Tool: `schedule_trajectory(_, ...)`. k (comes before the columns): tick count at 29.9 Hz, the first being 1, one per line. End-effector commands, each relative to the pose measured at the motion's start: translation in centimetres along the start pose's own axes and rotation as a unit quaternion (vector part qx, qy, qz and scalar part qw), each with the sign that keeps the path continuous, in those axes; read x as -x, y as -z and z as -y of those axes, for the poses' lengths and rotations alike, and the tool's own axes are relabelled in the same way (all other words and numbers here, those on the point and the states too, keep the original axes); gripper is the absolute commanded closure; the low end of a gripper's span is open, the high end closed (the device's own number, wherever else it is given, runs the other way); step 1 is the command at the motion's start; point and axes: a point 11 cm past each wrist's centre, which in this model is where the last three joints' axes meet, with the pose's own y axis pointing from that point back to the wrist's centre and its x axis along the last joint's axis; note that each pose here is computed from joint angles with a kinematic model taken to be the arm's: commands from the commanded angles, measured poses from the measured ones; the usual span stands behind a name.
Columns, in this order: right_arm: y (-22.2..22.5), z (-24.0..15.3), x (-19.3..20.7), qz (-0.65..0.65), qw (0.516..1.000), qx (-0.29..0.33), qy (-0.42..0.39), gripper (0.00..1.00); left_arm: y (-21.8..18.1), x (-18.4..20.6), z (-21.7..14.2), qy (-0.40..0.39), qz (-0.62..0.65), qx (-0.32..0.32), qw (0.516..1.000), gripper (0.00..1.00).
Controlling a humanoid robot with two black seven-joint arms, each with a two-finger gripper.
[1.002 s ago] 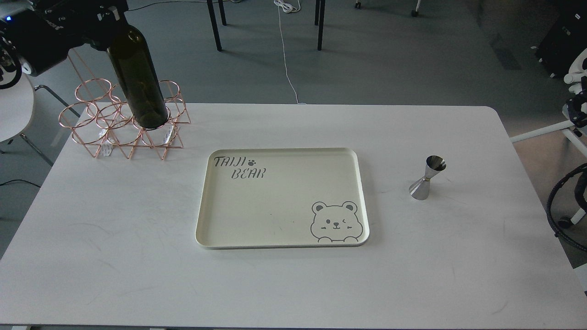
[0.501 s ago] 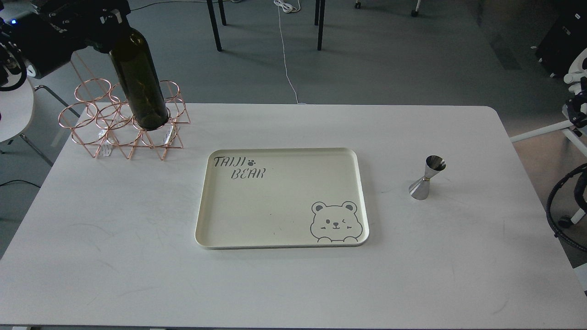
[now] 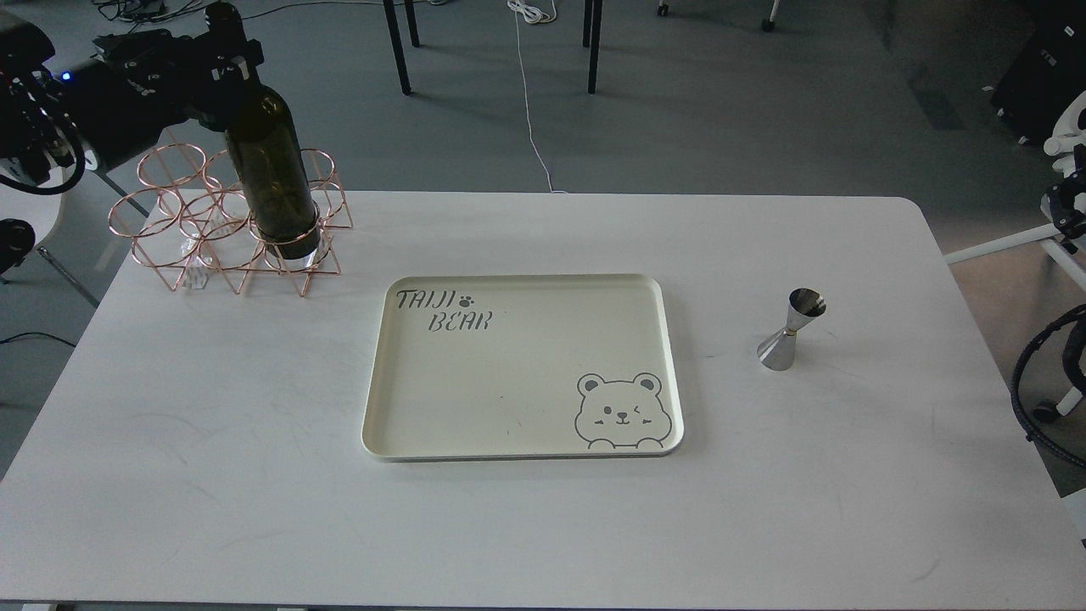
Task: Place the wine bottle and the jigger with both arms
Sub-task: 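Lower the bottle into a slot of the copper rack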
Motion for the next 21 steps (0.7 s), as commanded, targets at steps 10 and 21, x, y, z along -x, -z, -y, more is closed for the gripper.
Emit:
schedule_trajectory(10,-0.05,-0.05,-0.06,0.000,1.000,0.001,-0.001,0.03,0.91,0.91,0.32,0.006,-0.009,-0.016,1.000,0.78)
schedule_trajectory(21,-0.06,-0.05,-0.05,0.000,1.000,0.001,0.000,0.03,0.92,0.98,0.30,0.006,-0.010,-0.016,1.000,0.52)
